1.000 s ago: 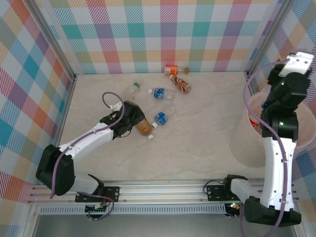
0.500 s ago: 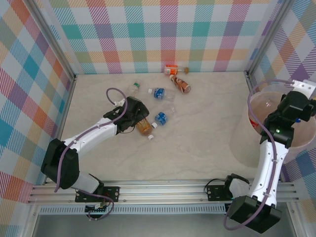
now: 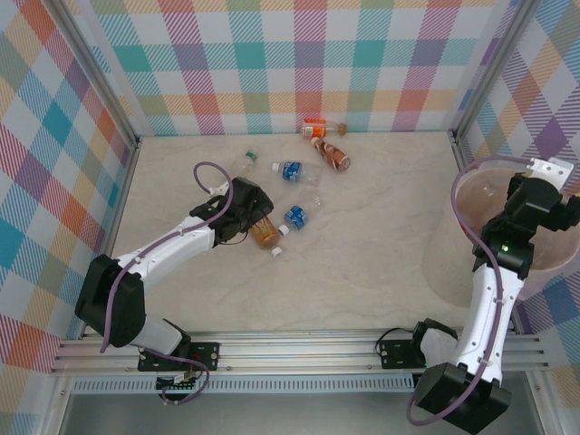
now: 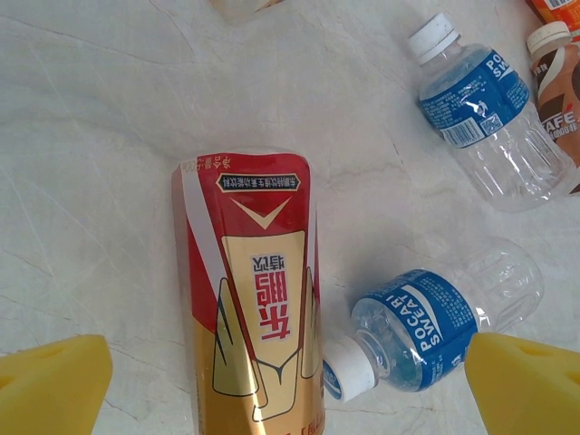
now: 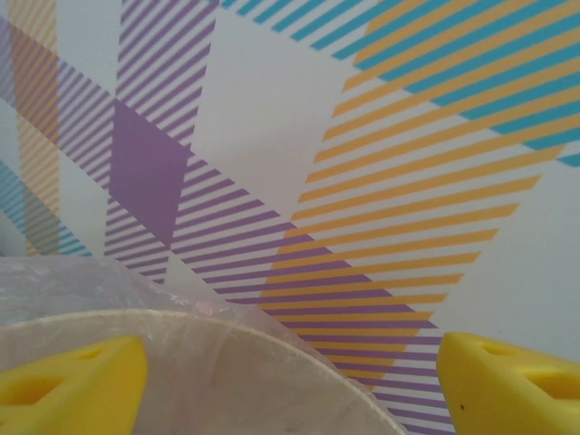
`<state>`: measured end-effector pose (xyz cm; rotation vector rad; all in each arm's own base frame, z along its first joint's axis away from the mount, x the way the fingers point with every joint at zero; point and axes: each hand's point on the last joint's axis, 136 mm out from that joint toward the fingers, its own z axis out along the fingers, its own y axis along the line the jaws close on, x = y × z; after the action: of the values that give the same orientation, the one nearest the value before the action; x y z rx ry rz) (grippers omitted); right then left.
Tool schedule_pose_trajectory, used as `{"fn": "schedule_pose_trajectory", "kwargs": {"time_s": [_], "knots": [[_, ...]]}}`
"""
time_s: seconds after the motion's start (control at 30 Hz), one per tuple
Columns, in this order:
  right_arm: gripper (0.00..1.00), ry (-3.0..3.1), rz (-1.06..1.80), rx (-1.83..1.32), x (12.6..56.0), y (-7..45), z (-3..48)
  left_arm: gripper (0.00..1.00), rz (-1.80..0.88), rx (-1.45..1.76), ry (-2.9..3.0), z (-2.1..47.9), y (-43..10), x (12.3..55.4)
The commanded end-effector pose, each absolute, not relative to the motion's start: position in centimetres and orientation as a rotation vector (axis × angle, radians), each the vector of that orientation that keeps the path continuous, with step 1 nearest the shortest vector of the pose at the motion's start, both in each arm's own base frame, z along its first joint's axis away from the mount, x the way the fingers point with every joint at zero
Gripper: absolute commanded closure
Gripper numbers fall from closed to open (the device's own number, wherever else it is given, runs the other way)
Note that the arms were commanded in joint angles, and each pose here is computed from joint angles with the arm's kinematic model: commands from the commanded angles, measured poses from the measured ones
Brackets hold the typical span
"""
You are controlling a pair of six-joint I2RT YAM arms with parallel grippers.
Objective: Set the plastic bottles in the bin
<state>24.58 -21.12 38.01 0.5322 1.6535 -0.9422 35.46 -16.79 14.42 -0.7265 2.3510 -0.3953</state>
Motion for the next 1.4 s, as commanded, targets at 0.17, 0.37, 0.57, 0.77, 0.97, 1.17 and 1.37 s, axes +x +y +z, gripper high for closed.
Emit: {"fn": "schedule_pose_trajectory", "kwargs": {"time_s": [0.17, 0.37, 0.57, 0.77, 0.97, 1.17, 1.37], "knots": [[0.13, 1.585, -0.674, 0.543, 25.1, -18.5, 40.5, 0.00, -0.375, -0.757, 2.333, 14.6, -15.8, 35.1], [0.03, 1.622, -0.461, 0.546, 26.6, -16.7, 40.3, 0.00, -0.343, -0.763, 2.343, 14.1, -15.4, 34.9], [0.00, 1.661, -0.129, 0.472, 28.7, -12.5, 40.4, 0.00, -0.328, -0.769, 2.369, 13.3, -15.4, 34.7], [0.00, 1.659, 0.248, 0.326, 30.5, -6.6, 41.5, 0.00, -0.309, -0.772, 2.395, 12.5, -15.4, 34.6], [0.00, 1.702, 0.363, 0.130, 31.3, -0.8, 42.0, 0.00, -0.255, -0.796, 2.465, 10.8, -15.6, 34.2], [0.00, 1.723, 0.484, 0.095, 31.2, 2.1, 40.9, 0.00, -0.331, -0.768, 2.517, 9.1, -17.7, 33.5], [0.00, 1.764, 0.515, 0.085, 31.4, 3.0, 39.4, 0.00, -0.271, -0.702, 2.524, 8.5, -18.5, 33.2]]}}
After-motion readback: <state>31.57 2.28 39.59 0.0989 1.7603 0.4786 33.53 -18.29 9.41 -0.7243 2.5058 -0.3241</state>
